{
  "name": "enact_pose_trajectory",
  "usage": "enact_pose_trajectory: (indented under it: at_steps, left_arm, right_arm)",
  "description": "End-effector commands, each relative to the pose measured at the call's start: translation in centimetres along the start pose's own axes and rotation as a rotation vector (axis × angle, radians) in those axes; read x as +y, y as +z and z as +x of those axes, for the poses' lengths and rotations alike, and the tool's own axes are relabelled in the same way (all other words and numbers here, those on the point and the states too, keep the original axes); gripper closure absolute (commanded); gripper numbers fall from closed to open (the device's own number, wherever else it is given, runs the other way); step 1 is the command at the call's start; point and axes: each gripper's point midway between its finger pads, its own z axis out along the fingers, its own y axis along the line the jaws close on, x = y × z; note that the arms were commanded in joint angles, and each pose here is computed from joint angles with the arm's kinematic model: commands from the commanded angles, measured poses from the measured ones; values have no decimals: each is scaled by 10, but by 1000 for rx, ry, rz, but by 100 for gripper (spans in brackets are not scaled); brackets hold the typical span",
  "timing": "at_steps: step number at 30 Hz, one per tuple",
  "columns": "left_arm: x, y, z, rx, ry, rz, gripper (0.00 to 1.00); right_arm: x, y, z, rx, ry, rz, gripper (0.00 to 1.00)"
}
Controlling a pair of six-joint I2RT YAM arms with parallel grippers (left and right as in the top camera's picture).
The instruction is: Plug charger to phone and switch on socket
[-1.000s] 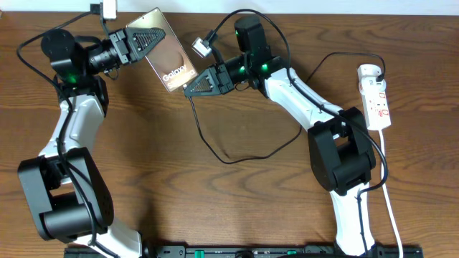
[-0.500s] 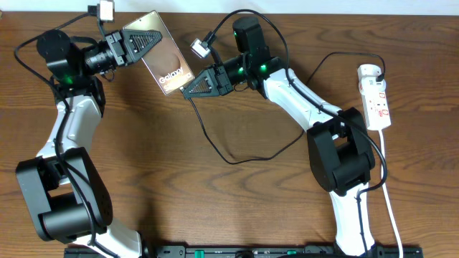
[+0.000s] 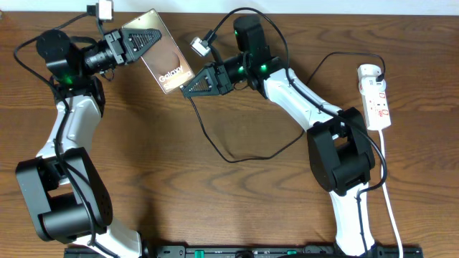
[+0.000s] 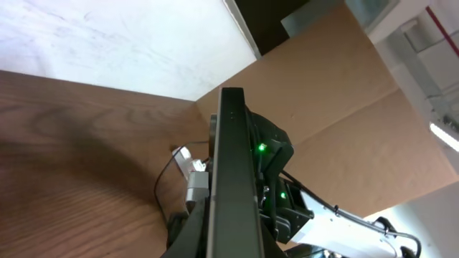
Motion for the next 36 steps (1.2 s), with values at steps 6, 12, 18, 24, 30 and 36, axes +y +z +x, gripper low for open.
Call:
enact_pose_trajectory:
  at_steps: [6,12,18,24,30,36]
  left_arm:
    - [-12,9,22,113,-40,52,93]
    - [-13,9,24,123,24,61,93]
    - [-14,9,25,127,85,67,93]
    - [-14,9,25,128,86,68,93]
    - [-14,9,27,136,107,74,93]
    - [-17,15,31,154,131,89,93]
  right_arm:
    - [12,0,-17,-17,-90,28,99]
    - [12,0,-17,-18,-76,28,99]
    - [15,0,-21,-20,-75,27,99]
    - [11,0,-25,-38,-72,53,99]
    - [10,-1,-27,-47,-52,63,99]
    - [10,-1,-27,-47,-37,62,99]
